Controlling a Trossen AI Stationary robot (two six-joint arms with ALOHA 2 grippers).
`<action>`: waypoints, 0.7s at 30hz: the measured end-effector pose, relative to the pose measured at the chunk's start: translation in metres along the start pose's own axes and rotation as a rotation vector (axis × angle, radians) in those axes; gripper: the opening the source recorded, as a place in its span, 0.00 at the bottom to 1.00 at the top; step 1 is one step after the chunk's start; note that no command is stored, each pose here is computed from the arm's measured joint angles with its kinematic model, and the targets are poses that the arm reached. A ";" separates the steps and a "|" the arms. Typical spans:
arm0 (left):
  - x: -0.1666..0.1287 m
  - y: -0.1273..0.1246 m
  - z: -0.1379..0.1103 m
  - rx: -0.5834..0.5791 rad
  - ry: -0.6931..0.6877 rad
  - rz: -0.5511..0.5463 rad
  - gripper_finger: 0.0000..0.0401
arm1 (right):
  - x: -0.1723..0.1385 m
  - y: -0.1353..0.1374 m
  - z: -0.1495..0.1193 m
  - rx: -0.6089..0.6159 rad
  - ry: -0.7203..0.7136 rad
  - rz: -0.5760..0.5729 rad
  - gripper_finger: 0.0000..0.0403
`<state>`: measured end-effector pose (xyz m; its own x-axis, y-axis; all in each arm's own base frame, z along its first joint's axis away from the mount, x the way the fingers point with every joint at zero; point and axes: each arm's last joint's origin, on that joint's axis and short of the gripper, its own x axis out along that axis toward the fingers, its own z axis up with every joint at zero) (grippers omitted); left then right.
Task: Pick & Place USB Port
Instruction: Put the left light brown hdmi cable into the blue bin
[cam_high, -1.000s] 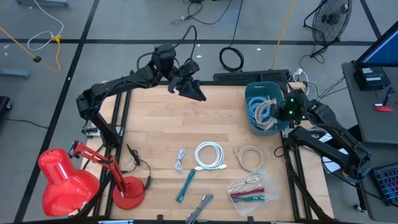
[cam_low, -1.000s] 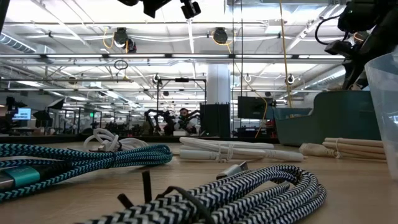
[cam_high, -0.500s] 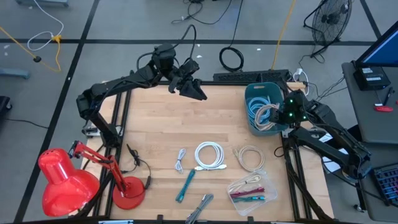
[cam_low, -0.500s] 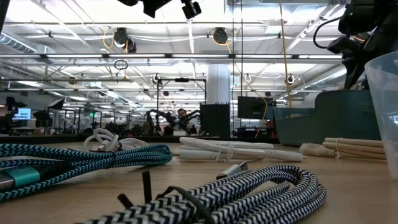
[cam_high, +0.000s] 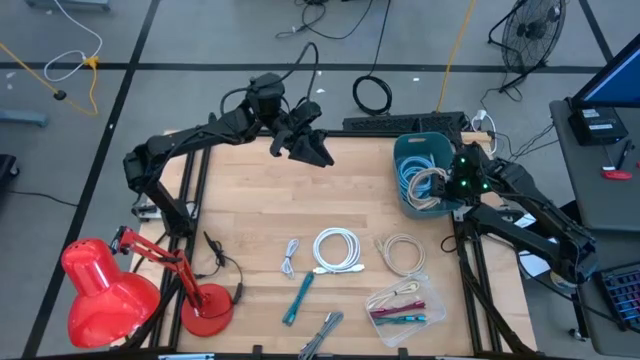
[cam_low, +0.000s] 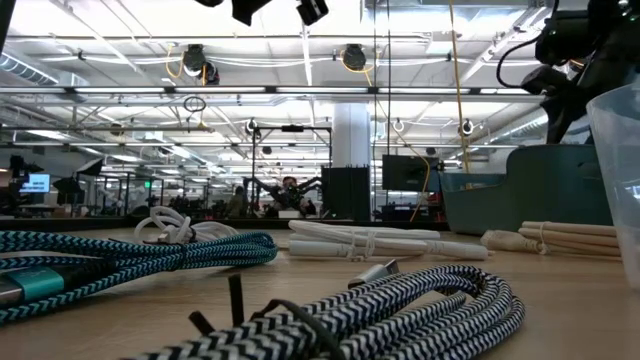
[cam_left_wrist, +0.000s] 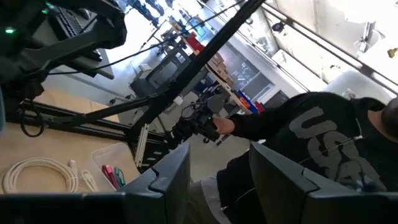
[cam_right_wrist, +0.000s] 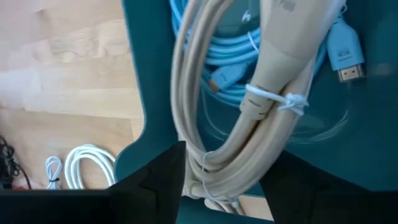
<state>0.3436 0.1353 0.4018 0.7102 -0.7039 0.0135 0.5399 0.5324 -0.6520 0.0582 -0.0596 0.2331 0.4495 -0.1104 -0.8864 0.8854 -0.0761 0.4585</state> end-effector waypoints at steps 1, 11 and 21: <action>0.001 0.000 0.000 0.008 0.003 -0.003 0.42 | 0.001 0.000 0.001 0.003 0.005 -0.007 0.47; 0.016 -0.006 -0.005 0.065 0.031 -0.038 0.42 | 0.013 0.006 0.010 0.035 0.073 -0.080 0.60; 0.024 -0.008 -0.008 0.080 0.044 -0.056 0.42 | 0.020 0.008 0.016 0.040 0.088 -0.135 0.63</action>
<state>0.3524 0.1105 0.4018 0.6584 -0.7525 0.0133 0.6134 0.5263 -0.5888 0.0722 -0.0782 0.2197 0.3365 -0.0095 -0.9416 0.9340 -0.1242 0.3350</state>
